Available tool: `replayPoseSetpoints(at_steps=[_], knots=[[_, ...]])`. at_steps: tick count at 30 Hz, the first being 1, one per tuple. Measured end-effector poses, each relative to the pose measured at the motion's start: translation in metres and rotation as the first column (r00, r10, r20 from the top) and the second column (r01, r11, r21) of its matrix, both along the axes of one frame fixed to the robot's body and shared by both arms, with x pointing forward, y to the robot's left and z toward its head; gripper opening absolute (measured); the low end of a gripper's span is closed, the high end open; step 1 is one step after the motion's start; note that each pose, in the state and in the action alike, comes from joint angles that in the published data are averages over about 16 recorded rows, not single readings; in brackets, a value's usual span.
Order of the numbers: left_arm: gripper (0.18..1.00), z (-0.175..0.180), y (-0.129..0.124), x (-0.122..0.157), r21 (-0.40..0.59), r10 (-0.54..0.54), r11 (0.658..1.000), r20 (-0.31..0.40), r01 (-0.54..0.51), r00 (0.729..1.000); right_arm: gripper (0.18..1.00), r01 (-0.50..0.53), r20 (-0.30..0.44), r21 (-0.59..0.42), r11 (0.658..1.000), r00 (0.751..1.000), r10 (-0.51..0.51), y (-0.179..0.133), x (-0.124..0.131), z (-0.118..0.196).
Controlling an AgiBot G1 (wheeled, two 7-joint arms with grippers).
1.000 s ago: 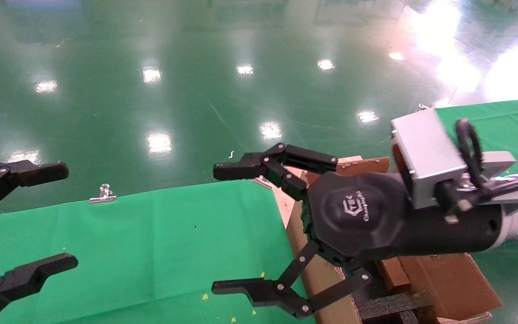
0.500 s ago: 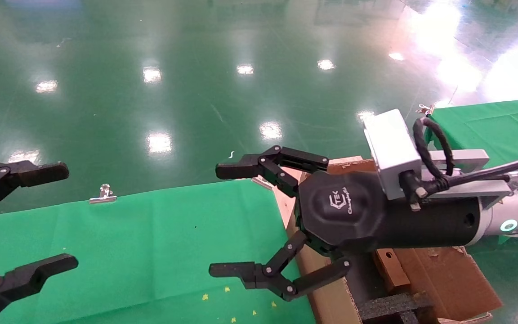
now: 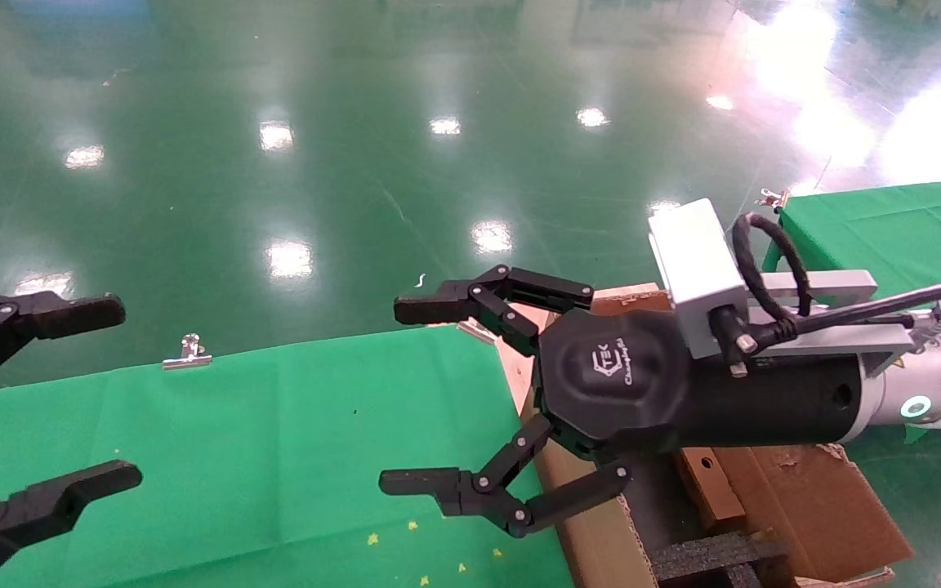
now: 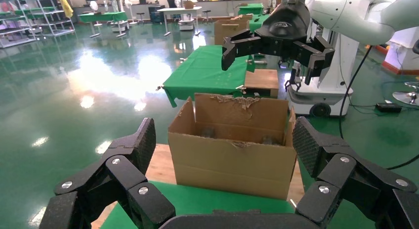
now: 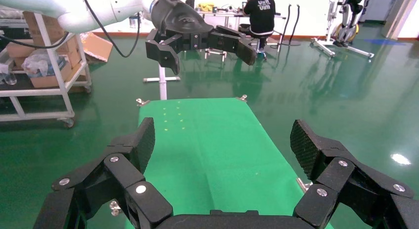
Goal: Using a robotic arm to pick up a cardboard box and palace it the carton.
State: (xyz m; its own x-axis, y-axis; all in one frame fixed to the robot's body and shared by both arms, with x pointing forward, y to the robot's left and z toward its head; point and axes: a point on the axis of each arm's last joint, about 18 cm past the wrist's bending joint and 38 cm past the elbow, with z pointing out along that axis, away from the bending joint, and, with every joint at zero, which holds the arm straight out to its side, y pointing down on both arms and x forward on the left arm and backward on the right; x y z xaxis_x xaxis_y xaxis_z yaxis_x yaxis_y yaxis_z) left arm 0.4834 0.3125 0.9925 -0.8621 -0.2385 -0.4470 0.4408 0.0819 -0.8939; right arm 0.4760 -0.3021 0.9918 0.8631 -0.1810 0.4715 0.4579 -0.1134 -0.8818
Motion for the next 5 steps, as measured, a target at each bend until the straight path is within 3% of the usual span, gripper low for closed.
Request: replayPoseSetpoints(at_steps=[5], knots=[[1.001, 0.0000, 0.0000, 0.0000, 0.000, 0.000, 1.000, 0.000, 0.000, 1.000, 1.001, 0.002, -0.001, -0.001, 1.000, 1.000, -0.002, 0.0000, 0.0004, -0.0002]])
